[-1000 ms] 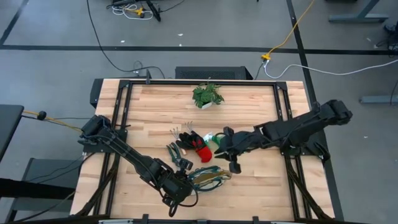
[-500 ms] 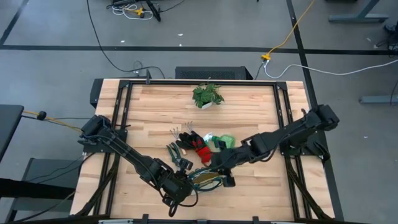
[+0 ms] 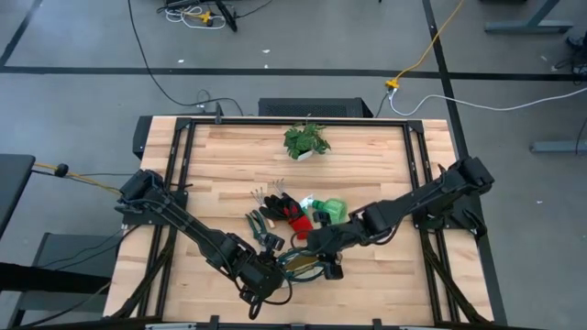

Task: Pick & Place Garden tools in Gardening bag
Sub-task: Prepare the gray gardening bag

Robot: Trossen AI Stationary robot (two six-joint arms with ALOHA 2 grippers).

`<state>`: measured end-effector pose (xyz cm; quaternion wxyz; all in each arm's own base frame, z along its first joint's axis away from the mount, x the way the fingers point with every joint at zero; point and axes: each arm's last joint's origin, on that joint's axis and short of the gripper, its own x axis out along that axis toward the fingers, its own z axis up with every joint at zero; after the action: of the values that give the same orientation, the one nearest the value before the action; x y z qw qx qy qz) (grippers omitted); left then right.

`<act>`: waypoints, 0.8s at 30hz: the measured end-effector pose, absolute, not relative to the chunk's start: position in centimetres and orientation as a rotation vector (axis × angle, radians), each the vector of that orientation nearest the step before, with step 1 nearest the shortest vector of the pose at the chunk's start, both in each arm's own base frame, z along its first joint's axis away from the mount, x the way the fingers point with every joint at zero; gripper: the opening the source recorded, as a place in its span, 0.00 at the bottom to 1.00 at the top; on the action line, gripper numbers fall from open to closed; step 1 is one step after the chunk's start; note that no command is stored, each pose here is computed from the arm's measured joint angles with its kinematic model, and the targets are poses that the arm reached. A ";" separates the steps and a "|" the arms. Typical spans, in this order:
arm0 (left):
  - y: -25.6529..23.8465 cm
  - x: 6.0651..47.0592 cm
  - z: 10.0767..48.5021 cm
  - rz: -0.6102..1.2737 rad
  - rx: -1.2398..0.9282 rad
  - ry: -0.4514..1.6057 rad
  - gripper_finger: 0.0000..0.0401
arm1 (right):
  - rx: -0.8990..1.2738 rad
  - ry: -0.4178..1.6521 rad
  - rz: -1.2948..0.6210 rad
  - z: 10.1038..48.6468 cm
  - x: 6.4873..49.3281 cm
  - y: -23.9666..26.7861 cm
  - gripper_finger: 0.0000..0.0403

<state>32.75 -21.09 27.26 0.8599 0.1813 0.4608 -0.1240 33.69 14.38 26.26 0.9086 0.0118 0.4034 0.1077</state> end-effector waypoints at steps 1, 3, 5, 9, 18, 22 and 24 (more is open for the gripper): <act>-21.1 32.8 27.3 -0.261 0.380 0.967 0.10 | 0.023 0.836 0.222 26.1 33.8 14.4 0.19; -21.1 32.8 27.3 -0.260 0.381 0.967 0.10 | 0.018 0.854 0.219 25.6 33.9 14.5 0.19; -21.1 32.8 27.3 -0.260 0.380 0.967 0.10 | 0.017 0.858 0.218 25.3 34.1 14.5 0.19; -21.1 32.8 27.3 -0.260 0.381 0.967 0.10 | 0.010 0.868 0.218 24.9 34.2 14.6 0.19; -21.1 32.8 27.3 -0.261 0.380 0.966 0.10 | 0.008 0.864 0.211 24.9 34.2 14.6 0.19; -21.1 32.8 27.3 -0.261 0.379 0.966 0.10 | 0.022 0.867 0.201 24.8 34.3 14.7 0.19; -21.1 32.8 27.3 -0.261 0.379 0.966 0.10 | 0.019 0.883 0.198 24.4 34.4 14.7 0.19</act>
<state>32.76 -21.10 27.26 0.8602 0.1804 0.4604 -0.1245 34.43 14.70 24.37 0.8994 0.0092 0.4264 0.0955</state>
